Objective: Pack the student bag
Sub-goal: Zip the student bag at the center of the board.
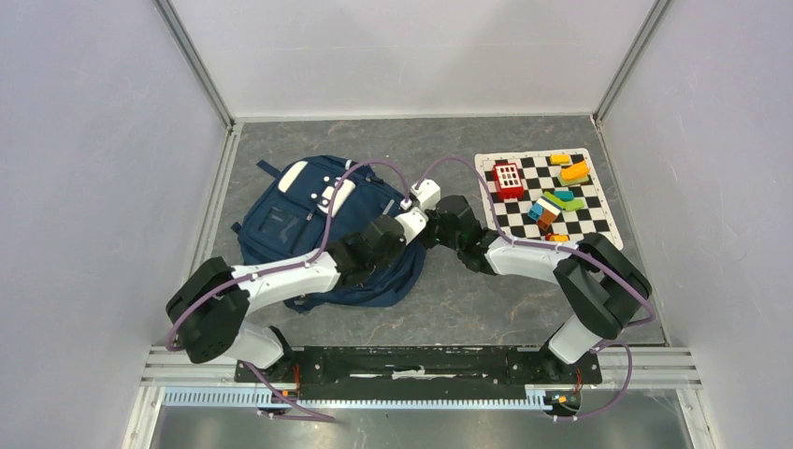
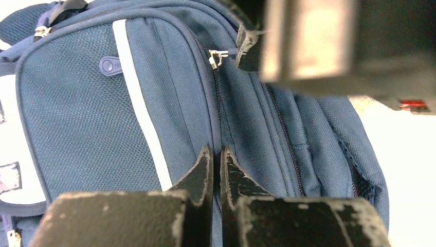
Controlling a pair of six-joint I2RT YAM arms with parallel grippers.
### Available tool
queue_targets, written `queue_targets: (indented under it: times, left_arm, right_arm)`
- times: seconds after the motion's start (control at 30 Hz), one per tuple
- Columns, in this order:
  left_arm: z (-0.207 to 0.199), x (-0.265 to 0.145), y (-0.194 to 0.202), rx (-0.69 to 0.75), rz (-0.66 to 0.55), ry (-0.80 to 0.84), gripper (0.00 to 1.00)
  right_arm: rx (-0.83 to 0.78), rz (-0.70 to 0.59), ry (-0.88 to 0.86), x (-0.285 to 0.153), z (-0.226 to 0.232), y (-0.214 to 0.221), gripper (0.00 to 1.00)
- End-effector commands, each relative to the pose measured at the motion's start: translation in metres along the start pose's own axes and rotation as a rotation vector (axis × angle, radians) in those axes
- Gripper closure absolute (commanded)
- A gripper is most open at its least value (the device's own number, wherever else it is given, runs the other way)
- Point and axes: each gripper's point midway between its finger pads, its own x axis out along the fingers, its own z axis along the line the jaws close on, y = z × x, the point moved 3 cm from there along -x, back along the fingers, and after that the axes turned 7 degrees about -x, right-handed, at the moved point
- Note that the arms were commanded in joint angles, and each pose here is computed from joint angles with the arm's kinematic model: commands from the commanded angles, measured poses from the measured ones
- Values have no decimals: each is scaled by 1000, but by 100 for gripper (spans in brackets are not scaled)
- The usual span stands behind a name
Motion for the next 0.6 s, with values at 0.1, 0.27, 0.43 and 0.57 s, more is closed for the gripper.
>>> queue_targets:
  times: [0.1,0.27,0.43,0.57]
  left_arm:
    - [-24,-22,10,-13,-28,1,98]
    - [-32,-30,19,-73,-48,21,98]
    - [-46,-41,16,-63,-39,111,98]
    - [-52,-55,14,-90,-40,174,98]
  right_arm:
    - [-61,-37,184,-11,-34,-23,100]
    - [-80,-32,231,-22,-50,-25,100]
    - [-177,-27,106,-18,-43,-36,100]
    - [-243,4,28,-11,-37,-42,100]
